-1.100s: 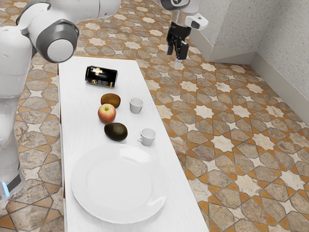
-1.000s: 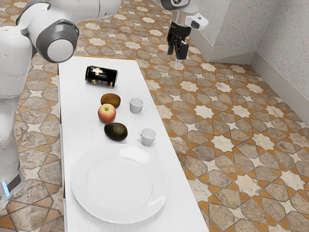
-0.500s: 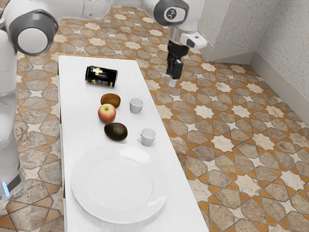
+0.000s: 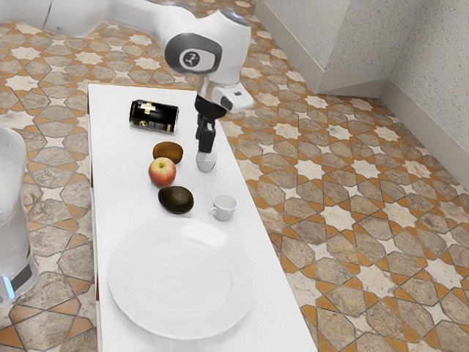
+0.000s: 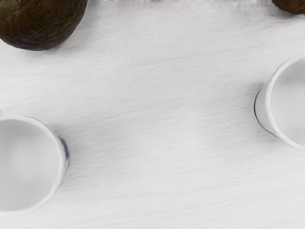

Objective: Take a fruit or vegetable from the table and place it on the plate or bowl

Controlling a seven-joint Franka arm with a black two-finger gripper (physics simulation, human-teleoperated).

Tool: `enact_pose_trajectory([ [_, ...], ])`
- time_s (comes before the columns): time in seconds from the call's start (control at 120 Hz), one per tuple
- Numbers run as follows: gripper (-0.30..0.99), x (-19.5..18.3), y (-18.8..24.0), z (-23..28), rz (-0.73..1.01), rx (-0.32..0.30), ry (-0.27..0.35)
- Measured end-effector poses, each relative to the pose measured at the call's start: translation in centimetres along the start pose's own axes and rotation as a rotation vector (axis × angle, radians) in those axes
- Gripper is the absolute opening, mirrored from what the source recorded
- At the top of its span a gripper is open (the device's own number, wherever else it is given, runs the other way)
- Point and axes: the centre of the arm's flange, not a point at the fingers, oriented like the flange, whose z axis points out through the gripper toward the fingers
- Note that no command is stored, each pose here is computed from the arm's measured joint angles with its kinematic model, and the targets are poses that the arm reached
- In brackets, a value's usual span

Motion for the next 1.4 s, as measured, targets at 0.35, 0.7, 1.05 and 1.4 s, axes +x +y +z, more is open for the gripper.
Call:
enact_pose_trajectory([
  [0.35, 0.69, -1.5, 0.2, 1.2, -0.04, -0.004, -0.002],
  [0.7, 0.69, -3.3, 0.1, 3.0, -0.069, -0.03, -0.132],
  [1.05, 0.69, -4.0, 0.0, 4.8, -0.084, -0.02, -0.224],
  [1.4, 0.69, -4.4, -0.6, 5.3, -0.104, 0.03, -0.276],
])
